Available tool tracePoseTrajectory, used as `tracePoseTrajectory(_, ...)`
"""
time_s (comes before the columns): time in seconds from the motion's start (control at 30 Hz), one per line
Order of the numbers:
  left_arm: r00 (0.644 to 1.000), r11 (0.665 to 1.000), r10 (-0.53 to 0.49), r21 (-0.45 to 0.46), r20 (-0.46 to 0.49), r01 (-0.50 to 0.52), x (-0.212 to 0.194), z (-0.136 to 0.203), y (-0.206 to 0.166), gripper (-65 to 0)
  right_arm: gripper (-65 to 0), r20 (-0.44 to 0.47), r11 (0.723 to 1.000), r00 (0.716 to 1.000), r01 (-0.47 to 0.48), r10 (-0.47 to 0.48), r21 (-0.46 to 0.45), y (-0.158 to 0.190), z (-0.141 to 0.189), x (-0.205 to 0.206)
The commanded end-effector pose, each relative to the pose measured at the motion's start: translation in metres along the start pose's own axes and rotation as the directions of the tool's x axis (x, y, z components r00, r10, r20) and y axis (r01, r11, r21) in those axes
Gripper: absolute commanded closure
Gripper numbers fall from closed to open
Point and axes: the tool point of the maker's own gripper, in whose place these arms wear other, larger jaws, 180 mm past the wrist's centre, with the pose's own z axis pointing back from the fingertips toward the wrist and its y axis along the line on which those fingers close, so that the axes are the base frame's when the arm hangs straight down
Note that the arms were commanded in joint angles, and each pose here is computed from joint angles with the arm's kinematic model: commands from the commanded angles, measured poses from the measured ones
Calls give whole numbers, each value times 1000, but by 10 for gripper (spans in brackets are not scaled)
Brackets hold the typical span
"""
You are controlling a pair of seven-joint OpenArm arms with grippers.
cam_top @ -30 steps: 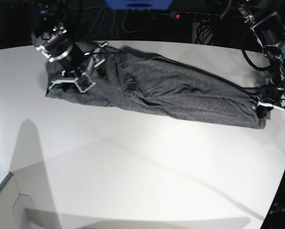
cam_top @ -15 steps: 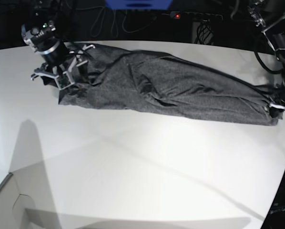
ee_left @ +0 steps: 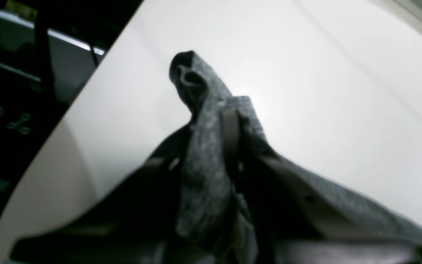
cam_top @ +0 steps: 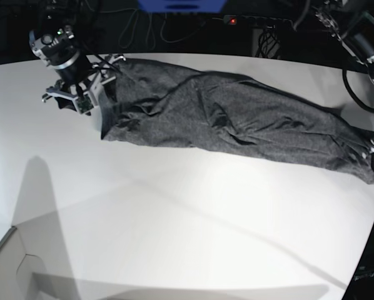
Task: Layout the t-shirt on the table in an organized manner, then fold the t-shirt properly
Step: 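Release the shirt end with the left gripper and raise it, then move the left gripper to the middle of the strip and grasp it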
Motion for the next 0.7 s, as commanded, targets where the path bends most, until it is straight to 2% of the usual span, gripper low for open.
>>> tracePoseTrajectory(0.0, 996, 999, -33, -17, 85, 34, 30, 6, -12, -2, -381, 47, 1000, 999, 1, -1, -8, -3, 2, 12)
tracePoseTrajectory(0.13, 994, 995, -76, -59, 74, 80, 16, 24, -55, -2, -381, 45, 1000, 999, 2, -2, -9, -3, 3, 11)
tracePoseTrajectory(0.27, 990, 974, -129, -177, 63, 138, -3, 31, -118, -2, -381, 44, 1000, 999, 2, -2, -10, -3, 3, 10)
tracePoseTrajectory(0.43, 980, 923, -198, -338, -4, 185, -41, 32, -181, -2, -381, 44, 1000, 999, 2, -2, -10, -3, 3, 10)
tracePoseTrajectory(0.67, 961, 848, -267, -494, -80, 194, -88, 43, -237, -1, -381, 43, 1000, 999, 3, -2, -12, -4, 3, 10)
